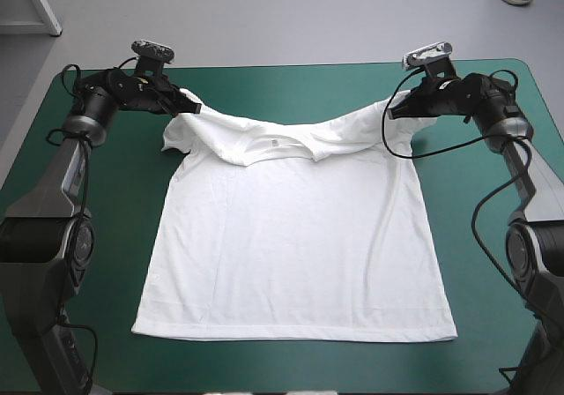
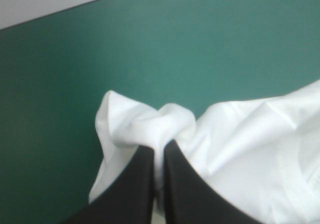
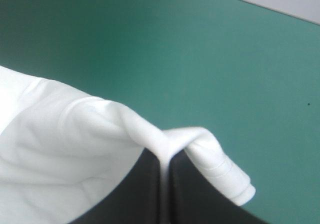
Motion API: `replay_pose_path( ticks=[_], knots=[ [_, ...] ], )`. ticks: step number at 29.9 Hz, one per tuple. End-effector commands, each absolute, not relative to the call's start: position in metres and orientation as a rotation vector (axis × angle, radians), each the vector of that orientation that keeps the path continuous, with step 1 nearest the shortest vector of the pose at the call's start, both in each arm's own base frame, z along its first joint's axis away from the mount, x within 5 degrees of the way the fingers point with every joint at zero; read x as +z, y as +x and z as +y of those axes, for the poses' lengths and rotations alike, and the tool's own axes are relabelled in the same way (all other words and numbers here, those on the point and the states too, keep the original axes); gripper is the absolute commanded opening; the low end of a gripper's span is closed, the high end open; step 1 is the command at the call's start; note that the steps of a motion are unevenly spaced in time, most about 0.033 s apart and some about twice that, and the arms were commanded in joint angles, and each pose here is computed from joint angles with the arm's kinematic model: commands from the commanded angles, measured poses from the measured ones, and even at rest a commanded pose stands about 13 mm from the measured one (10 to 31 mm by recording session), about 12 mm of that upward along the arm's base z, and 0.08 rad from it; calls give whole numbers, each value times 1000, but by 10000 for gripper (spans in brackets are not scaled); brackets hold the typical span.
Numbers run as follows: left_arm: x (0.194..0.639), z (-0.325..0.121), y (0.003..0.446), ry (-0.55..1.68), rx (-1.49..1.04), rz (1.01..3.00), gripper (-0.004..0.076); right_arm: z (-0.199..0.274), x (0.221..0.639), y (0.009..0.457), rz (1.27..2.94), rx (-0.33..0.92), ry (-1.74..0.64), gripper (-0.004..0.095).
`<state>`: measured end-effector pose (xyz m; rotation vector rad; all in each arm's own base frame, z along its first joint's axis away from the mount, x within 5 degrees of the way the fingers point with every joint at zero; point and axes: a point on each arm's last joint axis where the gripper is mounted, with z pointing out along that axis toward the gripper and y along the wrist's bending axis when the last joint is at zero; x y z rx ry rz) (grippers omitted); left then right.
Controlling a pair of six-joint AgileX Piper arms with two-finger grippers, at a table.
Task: Fold the cloth
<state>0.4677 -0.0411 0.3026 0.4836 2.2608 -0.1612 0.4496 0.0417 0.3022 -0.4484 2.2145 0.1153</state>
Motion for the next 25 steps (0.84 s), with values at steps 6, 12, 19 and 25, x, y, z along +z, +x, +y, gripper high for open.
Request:
replay_pose_path(
  ticks=[6, 12, 19, 25],
  knots=[
    [328, -46, 469, 434, -198, 2146, 57, 36, 328, 456, 2076, 76, -390, 142],
    [331, -46, 466, 441, -207, 2150, 345, 36, 338, 454, 2064, 80, -398, 577],
    [365, -46, 438, 506, -207, 2167, 467, 37, 388, 429, 2024, 95, -408, 582],
    [430, -36, 385, 439, -112, 2118, 465, 34, 449, 372, 1968, 103, -395, 539]
  ],
)
